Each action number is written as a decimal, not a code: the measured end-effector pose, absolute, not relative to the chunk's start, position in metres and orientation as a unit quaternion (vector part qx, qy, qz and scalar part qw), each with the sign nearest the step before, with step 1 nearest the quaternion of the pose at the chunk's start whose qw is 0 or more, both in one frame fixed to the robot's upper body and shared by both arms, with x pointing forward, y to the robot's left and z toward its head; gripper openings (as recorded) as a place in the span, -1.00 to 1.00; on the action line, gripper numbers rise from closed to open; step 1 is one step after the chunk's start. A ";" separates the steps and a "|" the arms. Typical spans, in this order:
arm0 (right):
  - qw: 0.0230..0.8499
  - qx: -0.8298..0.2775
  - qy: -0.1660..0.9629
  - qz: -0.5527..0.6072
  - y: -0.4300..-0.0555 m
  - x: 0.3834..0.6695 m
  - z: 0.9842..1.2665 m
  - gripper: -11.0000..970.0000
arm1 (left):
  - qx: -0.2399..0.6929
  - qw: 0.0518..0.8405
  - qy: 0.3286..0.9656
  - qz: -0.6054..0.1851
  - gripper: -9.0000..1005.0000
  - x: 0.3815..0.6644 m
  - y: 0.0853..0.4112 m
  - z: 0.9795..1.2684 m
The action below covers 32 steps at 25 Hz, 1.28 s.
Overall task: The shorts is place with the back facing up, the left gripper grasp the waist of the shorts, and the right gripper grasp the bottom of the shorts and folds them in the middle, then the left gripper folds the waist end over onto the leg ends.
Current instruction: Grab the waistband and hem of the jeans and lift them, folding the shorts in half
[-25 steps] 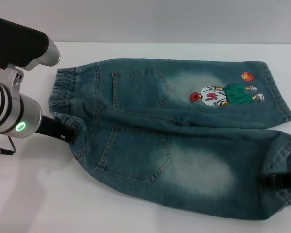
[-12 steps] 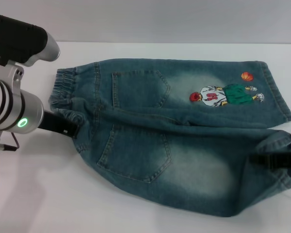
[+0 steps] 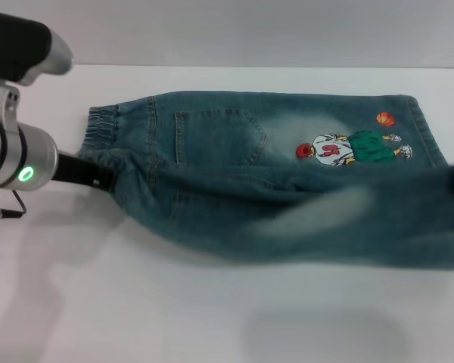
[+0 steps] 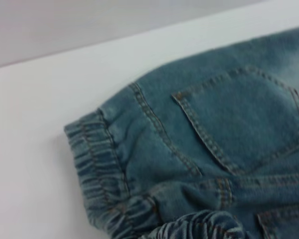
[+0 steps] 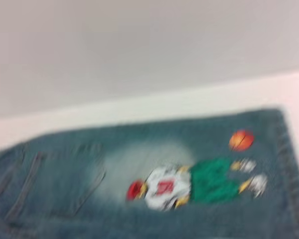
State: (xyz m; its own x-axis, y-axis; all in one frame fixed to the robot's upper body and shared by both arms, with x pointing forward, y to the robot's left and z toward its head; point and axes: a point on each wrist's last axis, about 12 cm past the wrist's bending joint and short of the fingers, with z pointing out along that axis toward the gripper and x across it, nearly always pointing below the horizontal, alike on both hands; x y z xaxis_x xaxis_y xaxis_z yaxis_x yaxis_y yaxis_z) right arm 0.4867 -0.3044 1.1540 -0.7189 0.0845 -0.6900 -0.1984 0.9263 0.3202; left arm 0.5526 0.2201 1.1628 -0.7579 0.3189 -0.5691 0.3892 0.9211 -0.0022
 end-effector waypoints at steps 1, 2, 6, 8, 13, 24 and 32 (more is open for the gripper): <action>0.383 -0.027 0.904 0.188 -0.308 0.487 1.156 -0.94 | 0.186 0.295 0.935 -0.061 -0.87 0.553 0.221 1.164; 0.392 -0.022 0.901 0.188 -0.312 0.488 1.158 -0.94 | 0.182 0.299 0.934 -0.063 -0.87 0.554 0.223 1.164; 0.419 -0.011 0.890 0.182 -0.322 0.492 1.163 -0.94 | 0.170 0.321 0.929 -0.068 -0.87 0.560 0.227 1.169; 0.429 -0.011 0.886 0.178 -0.324 0.495 1.166 -0.93 | 0.165 0.333 0.925 -0.071 -0.87 0.563 0.228 1.173; 0.450 -0.013 0.875 0.175 -0.325 0.504 1.173 -0.92 | 0.164 0.360 0.915 -0.080 -0.87 0.569 0.224 1.179; 0.484 0.012 0.860 0.163 -0.341 0.512 1.174 -0.90 | 0.147 0.404 0.897 -0.099 -0.83 0.585 0.221 1.186; 0.494 0.029 0.850 0.183 -0.348 0.523 1.166 -0.89 | 0.141 0.420 0.890 -0.108 -0.77 0.597 0.216 1.184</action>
